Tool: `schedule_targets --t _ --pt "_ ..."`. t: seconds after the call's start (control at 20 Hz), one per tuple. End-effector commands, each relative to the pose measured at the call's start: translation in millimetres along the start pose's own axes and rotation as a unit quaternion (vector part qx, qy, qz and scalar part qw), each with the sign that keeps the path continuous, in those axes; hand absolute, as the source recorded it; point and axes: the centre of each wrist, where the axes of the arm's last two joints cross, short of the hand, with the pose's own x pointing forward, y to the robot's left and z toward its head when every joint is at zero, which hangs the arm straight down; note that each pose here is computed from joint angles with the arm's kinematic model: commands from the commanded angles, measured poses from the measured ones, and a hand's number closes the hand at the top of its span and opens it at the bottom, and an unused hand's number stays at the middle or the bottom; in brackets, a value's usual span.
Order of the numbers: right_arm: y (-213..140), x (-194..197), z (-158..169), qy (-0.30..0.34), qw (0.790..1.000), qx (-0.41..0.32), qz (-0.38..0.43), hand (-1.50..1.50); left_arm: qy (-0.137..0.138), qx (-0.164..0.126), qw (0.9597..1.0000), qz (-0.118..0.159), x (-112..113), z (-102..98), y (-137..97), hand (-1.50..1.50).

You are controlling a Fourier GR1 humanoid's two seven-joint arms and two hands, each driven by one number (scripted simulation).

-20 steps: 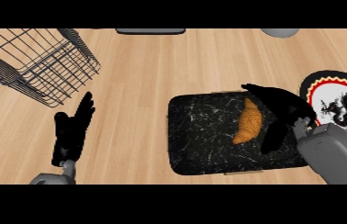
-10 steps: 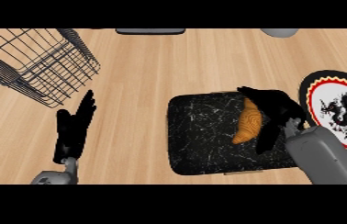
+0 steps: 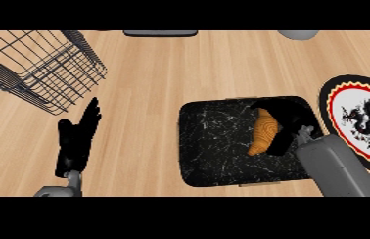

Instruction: Pick the croissant from the tray and place it in the plate

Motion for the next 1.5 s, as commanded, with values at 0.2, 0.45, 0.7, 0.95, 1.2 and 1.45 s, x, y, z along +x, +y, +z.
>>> schedule_targets --t 0.2,0.45,0.7,0.95,1.2,1.45 --pt "6 -20 -3 -0.034 0.998 -0.034 0.040 1.50 -0.002 -0.004 1.0000 0.000 -1 -21 2 0.00" --pt "-9 8 4 -0.023 0.994 -0.087 0.059 1.50 -0.002 0.000 1.0000 0.002 -1 6 -12 0.00" --pt "11 -34 11 0.007 0.981 -0.195 -0.004 1.50 0.005 -0.002 1.0000 0.004 1 -9 11 0.00" --pt "-25 -68 30 0.037 0.952 -0.300 -0.057 1.50 0.006 0.006 1.0000 0.003 1 -11 -2 0.00" --pt "-42 -72 53 0.019 0.920 -0.383 -0.082 1.50 0.003 -0.006 1.0000 0.000 -12 4 4 0.00" --pt "-52 -66 92 0.064 0.854 -0.510 -0.084 1.50 0.002 0.001 1.0000 0.003 -6 1 -1 0.00"
